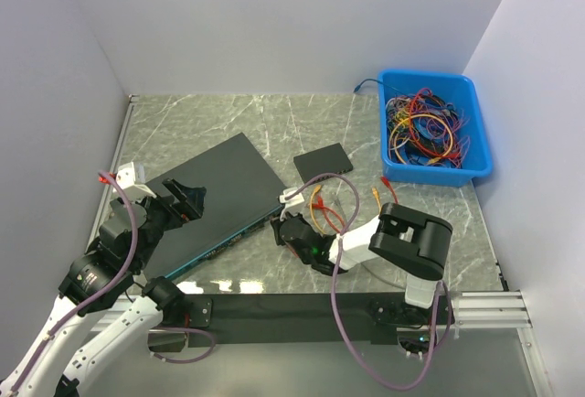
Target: Insert the plug into the switch port
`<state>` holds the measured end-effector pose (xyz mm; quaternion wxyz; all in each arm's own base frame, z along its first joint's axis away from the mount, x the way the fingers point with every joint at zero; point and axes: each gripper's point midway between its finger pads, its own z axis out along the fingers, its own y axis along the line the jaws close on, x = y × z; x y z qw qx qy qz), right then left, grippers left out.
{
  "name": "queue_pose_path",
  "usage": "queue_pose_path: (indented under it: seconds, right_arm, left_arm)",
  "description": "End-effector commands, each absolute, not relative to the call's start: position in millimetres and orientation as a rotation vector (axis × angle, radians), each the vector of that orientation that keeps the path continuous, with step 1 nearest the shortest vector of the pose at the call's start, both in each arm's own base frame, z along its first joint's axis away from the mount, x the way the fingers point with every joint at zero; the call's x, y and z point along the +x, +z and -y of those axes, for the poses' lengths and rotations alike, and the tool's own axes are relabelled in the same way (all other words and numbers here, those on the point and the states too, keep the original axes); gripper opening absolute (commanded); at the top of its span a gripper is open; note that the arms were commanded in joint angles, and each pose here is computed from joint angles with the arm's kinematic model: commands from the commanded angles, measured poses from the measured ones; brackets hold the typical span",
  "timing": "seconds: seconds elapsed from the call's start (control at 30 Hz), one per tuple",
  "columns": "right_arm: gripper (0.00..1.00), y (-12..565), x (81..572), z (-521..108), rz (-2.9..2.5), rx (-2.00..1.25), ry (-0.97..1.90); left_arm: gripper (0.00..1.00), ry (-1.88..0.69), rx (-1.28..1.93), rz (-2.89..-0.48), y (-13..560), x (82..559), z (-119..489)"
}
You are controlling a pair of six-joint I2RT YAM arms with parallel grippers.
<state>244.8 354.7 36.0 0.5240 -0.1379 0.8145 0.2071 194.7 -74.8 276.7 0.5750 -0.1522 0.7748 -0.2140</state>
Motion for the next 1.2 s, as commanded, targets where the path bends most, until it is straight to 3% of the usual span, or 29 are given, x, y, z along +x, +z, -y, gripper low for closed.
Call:
queue_pose_path:
  seconds: [0.0,0.4,0.73,1.07,1.1,1.13,1.17]
  right_arm:
    - [0.00,69.6,262.6,-372.5,-1.852,-0.206,0.582]
    - [0.00,72.2,266.2,-371.6,-1.817,-0.179,0.592]
    - [0.00,41.7,273.7,-380.5,-1.835,-0.208,0.639]
    - [0.01,63.0,281.1,-397.2,-1.801,-0.257,0.663]
    - [0.07,63.4,282.3,-398.9,-1.805,-0.262,0.659]
    - [0.23,63.0,282.5,-400.0,-1.809,-0.271,0.654]
    - [0.33,62.1,281.3,-401.2,-1.818,-0.283,0.647]
  left_arm:
    - [0.99,-0.503,-0.343,-1.803,281.3,197.0,76.3]
    - [0.99,-0.503,-0.343,-1.801,281.3,197.0,76.2]
    - [0.99,-0.500,-0.343,-1.807,280.4,197.3,76.5]
    - [0.99,-0.499,-0.340,-1.809,279.8,197.6,77.0]
    - [0.99,-0.498,-0.340,-1.810,279.5,198.2,77.3]
    - [0.99,-0.497,-0.338,-1.815,278.9,198.2,77.7]
    - [0.99,-0.499,-0.339,-1.812,279.5,198.1,77.6]
